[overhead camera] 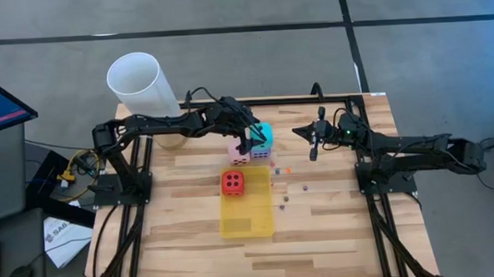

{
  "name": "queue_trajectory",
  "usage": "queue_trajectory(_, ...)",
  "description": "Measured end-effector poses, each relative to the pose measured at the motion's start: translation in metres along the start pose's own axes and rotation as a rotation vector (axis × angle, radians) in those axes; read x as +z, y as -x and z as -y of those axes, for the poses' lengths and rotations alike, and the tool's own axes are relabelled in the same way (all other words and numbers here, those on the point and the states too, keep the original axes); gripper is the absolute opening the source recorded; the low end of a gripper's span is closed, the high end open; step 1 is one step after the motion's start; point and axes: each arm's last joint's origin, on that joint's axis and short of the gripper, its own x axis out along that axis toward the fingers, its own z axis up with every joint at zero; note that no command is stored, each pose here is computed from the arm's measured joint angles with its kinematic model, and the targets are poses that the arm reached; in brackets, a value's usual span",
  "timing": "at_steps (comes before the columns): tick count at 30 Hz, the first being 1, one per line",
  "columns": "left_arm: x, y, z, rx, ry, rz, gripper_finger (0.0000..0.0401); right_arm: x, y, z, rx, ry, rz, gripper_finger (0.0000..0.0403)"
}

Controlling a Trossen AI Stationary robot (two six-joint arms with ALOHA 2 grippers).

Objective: Pick & Place Dice
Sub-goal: Put the light blue die into the yellow bin

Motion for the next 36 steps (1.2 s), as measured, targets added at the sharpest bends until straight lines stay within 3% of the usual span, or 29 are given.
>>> queue_trajectory(5, 0.0006, -0.0006, 0.0032, -0.002, -0.011, 0.002, 0.0398, 0.0000, 0.0000, 0.0000, 0.001, 0.000, 0.000, 0.0000)
queue_trajectory(10, 0.0004, -0.0001, -0.0009, 0.069, -0.009, -0.004, 0.0398, 0.0000, 0.0000, 0.0000, 0.000, 0.000, 0.000, 0.0000)
queue_trajectory(36, -0.0056, -0.0002, 0.0006, 0.050, 0.015, -0.064, 0.0398, 0.0000, 0.0000, 0.0000, 0.000, -0.002, 0.000, 0.0000)
